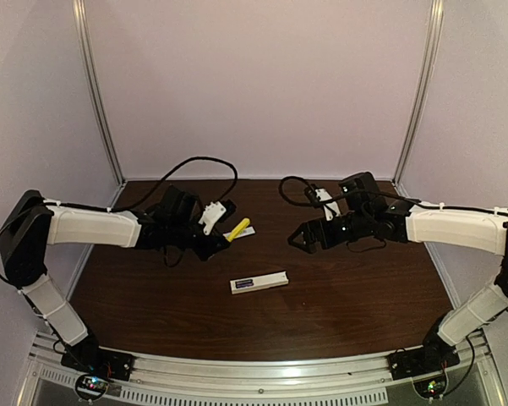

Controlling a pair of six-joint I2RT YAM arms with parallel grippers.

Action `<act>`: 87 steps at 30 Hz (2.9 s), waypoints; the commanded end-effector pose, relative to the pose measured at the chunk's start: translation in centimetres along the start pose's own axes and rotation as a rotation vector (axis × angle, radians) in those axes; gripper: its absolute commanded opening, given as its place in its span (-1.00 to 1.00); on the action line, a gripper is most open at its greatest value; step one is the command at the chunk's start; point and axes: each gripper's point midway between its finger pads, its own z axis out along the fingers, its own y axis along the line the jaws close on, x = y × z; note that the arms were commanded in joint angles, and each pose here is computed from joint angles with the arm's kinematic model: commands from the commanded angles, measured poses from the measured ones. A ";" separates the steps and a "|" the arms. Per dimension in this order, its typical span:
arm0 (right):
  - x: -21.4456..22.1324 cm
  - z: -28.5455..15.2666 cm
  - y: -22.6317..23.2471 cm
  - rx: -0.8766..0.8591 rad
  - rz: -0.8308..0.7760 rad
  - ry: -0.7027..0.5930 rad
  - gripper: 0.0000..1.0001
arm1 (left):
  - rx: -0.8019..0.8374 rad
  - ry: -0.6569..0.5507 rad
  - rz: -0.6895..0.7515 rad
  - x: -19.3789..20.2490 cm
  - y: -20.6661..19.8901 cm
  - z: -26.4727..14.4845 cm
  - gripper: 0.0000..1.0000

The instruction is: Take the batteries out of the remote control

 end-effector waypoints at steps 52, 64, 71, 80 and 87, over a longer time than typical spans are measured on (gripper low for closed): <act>1.4 -1.4 11.6 -0.619 -0.247 0.138 0.05 | 0.994 -0.085 0.088 -6.3 -16.2 -5.3 -1.00; 1.8 -1.2 12.0 -0.636 -0.253 0.157 -0.35 | 0.992 -0.081 0.088 -6.2 -16.2 -5.2 -1.00; 2.3 -1.0 12.3 -0.647 -0.255 0.175 -0.55 | 0.990 -0.076 0.087 -6.1 -16.2 -5.0 -1.00; 2.0 -1.1 12.4 -0.646 -0.263 0.166 -0.14 | 1.007 -0.059 0.079 -5.6 -16.4 -5.0 -1.00; 1.9 -1.4 12.4 -0.640 -0.268 0.156 -0.20 | 1.025 -0.055 0.076 -5.4 -16.5 -5.1 -1.00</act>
